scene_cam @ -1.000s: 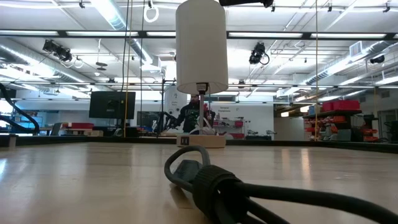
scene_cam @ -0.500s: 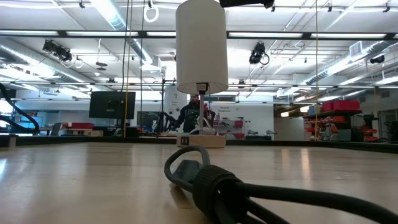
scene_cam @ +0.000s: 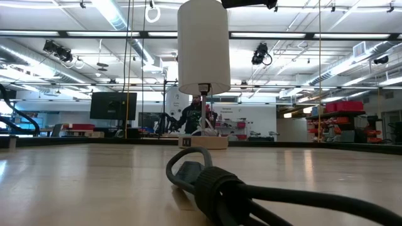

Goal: Pick & Place USB Port
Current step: Put the black charger cable into the blue bin

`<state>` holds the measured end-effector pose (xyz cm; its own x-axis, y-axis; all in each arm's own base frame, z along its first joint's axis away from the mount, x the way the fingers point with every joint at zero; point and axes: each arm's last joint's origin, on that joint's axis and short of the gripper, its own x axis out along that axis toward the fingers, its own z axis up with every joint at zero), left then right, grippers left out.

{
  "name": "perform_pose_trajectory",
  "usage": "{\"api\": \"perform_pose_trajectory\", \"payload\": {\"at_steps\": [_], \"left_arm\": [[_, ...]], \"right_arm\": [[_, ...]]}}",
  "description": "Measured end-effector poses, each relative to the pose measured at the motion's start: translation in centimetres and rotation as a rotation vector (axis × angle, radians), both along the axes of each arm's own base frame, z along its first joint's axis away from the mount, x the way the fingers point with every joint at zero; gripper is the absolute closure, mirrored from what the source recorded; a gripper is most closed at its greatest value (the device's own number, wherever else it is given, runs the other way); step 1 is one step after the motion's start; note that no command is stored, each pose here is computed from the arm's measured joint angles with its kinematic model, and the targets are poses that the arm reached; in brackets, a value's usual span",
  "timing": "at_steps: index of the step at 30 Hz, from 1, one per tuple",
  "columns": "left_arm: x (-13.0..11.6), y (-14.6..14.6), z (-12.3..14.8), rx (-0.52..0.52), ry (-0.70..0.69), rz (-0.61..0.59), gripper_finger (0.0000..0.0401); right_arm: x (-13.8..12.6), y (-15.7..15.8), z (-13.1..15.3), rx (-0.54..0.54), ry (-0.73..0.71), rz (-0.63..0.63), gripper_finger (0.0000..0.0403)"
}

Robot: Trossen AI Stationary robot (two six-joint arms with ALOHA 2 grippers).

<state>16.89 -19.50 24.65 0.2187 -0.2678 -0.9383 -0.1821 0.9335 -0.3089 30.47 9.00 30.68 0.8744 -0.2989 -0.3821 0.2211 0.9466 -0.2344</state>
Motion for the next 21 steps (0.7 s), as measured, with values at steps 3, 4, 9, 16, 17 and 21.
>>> {"api": "perform_pose_trajectory", "payload": {"at_steps": [3, 4, 9, 16, 17, 21], "left_arm": [[1.1, 0.9, 0.0, 0.024, -0.039, -0.035, 0.0356], [1.5, 1.2, 0.1, 0.031, -0.054, -0.040, 0.0356], [3.3, 1.9, 0.5, -0.005, -0.159, -0.081, 0.0351], [5.3, 0.8, -0.3, -0.017, -0.287, -0.122, 0.0331], [5.7, 0.5, -0.7, -0.020, -0.289, -0.127, 0.0326], [6.4, -0.4, -3.0, -0.014, -0.212, -0.207, 0.0302]], "right_arm": [[0.0, 0.0, 0.0, 0.001, 0.000, 0.001, 0.0321], [0.0, 0.0, 0.0, 0.003, 0.002, 0.005, 0.0321], [0.0, 0.0, -0.1, 0.008, 0.011, 0.021, 0.0321], [0.0, 0.0, -0.2, 0.012, 0.018, 0.017, 0.0321], [0.0, 0.0, -0.2, 0.012, 0.018, 0.018, 0.0321], [-0.1, 0.0, -0.9, 0.014, 0.013, 0.018, 0.0321]]}}
